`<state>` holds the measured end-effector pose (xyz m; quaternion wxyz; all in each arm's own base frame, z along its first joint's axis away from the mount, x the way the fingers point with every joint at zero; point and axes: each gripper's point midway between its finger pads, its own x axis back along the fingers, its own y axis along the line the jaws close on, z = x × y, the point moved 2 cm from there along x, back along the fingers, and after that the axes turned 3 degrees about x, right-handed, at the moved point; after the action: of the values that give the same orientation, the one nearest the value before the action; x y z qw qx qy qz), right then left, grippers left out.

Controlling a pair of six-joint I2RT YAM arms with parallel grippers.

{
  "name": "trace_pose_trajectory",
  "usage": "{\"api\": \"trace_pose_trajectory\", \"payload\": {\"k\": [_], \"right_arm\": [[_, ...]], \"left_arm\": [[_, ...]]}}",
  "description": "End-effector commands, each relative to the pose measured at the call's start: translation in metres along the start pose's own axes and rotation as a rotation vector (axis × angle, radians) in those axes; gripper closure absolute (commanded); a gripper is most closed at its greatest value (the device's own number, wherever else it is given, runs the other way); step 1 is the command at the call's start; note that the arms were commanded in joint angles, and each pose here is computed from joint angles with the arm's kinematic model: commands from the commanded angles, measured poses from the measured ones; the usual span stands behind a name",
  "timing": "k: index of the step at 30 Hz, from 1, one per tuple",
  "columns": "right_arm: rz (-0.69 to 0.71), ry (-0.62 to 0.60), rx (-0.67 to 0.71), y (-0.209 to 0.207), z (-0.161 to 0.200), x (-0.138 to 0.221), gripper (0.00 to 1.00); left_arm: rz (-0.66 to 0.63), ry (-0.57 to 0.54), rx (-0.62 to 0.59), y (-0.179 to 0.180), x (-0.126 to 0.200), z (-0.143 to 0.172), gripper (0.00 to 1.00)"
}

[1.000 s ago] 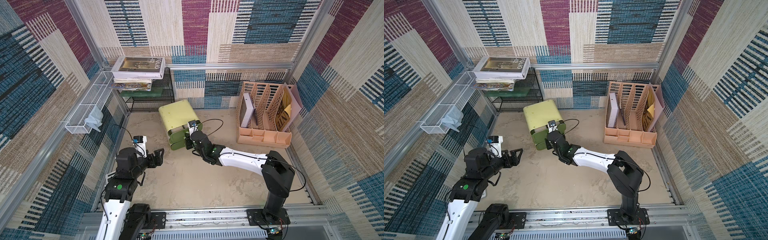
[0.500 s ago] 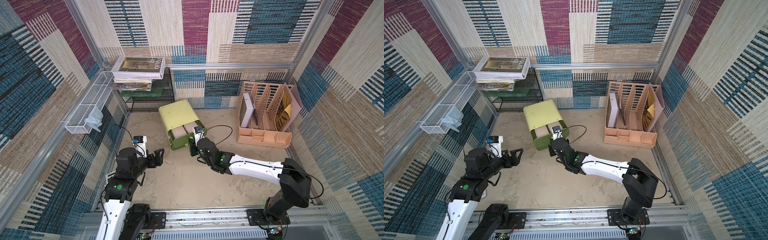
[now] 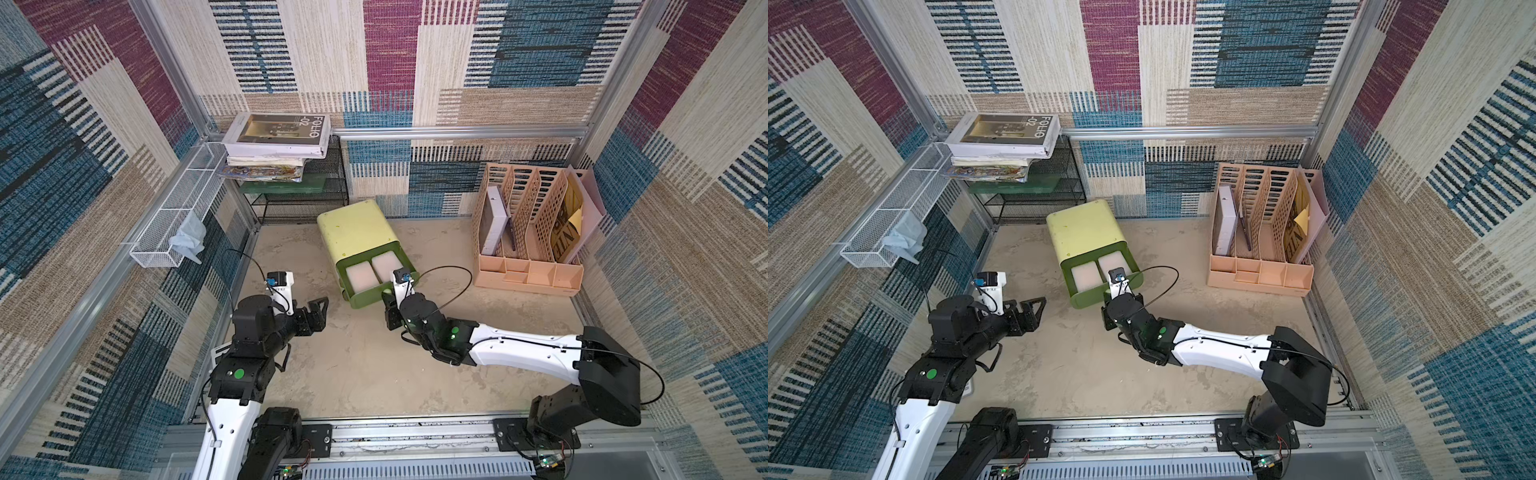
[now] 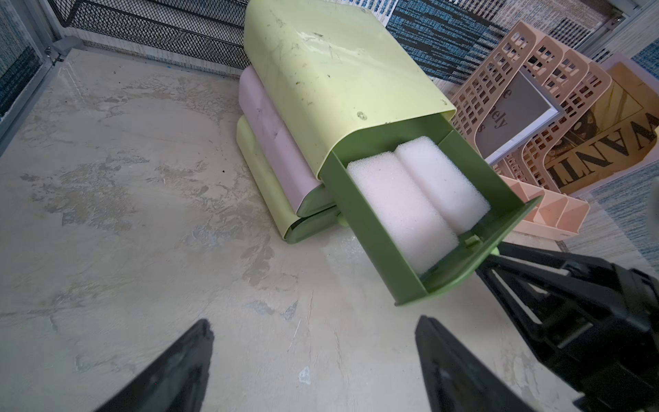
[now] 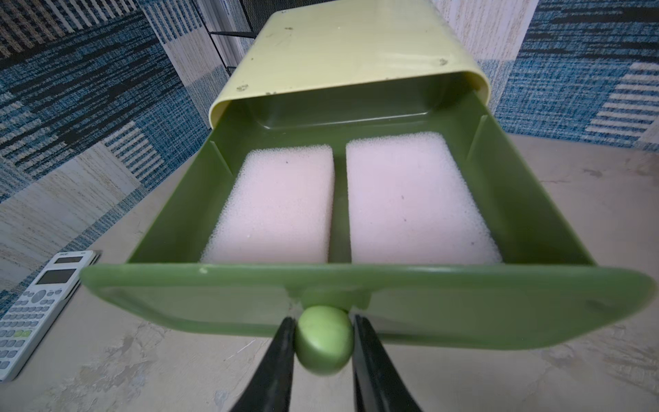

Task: Take the sponge out of the drawer
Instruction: Open the drawer in the storage box.

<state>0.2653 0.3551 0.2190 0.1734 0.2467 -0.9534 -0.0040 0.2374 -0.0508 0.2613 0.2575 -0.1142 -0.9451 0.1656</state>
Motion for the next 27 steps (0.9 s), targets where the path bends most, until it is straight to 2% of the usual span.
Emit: {"api": "trace_pose_trajectory", "payload": {"k": [1, 17, 27], "right_arm": [[-0.001, -0.026, -0.037, 0.0002, -0.0046, 0.0048, 0.69], [0.005, -0.018, -0.030, -0.0017, 0.0014, 0.0058, 0.55], [0.002, -0.018, -0.027, -0.0045, -0.0023, 0.0124, 0.40]], "left_arm": [[0.011, -0.012, -0.011, -0.0020, -0.0001, -0.0035, 0.08], [0.008, -0.010, -0.009, -0.0013, -0.0005, -0.0032, 0.08], [0.007, -0.008, -0.009, -0.0010, -0.0008, -0.0027, 0.08]]}}
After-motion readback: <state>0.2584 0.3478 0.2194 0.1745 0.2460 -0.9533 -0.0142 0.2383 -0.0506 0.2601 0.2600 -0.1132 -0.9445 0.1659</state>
